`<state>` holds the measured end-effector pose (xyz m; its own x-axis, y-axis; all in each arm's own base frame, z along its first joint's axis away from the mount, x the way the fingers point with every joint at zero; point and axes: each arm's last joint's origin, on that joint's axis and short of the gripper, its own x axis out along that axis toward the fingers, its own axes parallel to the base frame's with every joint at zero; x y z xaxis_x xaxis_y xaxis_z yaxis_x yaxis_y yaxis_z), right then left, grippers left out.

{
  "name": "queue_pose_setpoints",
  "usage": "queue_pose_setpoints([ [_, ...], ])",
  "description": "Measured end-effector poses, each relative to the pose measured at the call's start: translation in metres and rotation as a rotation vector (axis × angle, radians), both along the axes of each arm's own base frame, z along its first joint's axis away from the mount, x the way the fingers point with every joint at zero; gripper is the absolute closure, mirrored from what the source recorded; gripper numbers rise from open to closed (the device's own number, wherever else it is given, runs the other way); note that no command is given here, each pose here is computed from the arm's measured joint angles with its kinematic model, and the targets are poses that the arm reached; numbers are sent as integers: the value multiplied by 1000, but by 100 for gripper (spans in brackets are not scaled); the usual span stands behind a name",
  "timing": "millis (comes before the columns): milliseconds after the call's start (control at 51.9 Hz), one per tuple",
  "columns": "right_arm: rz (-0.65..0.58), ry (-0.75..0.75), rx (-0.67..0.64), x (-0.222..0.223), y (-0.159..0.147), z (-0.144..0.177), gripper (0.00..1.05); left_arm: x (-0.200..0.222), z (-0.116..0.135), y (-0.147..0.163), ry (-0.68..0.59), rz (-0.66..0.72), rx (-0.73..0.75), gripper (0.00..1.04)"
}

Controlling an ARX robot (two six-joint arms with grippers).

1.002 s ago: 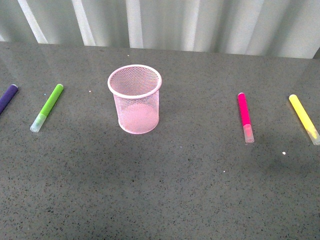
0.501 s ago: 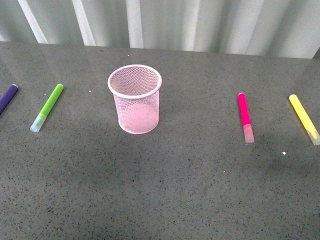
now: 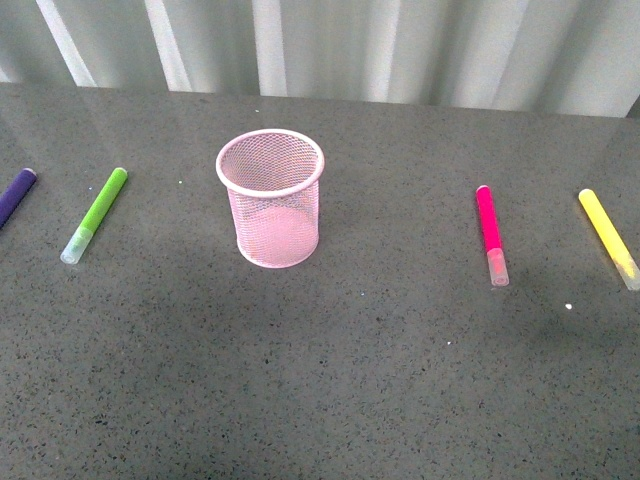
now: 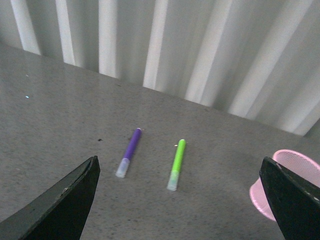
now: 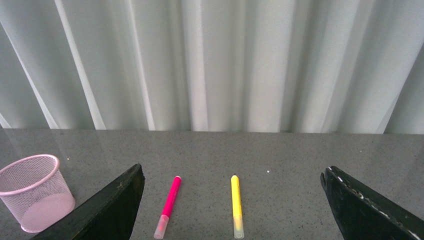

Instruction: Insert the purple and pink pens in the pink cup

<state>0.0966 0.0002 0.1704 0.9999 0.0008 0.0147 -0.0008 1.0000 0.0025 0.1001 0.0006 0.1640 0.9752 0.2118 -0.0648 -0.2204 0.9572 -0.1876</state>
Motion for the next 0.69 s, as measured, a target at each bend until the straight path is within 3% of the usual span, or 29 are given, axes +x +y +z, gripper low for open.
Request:
queue_pose_setpoints([
  [173, 0, 0, 0, 0, 0, 0, 7, 17, 12, 5, -47, -52, -86, 7],
  [385, 0, 0, 0, 0, 0, 0, 7, 62, 45, 8, -88, -147, -47, 7],
  [482, 0, 0, 0, 0, 0, 0, 7, 91, 51, 9, -40, -223, 11, 7],
  [597, 0, 0, 0, 0, 0, 0, 7, 147, 49, 19, 154, -313, 95, 7],
  [694, 0, 0, 0, 0, 0, 0, 7, 186, 41, 32, 301, -308, 110, 7],
])
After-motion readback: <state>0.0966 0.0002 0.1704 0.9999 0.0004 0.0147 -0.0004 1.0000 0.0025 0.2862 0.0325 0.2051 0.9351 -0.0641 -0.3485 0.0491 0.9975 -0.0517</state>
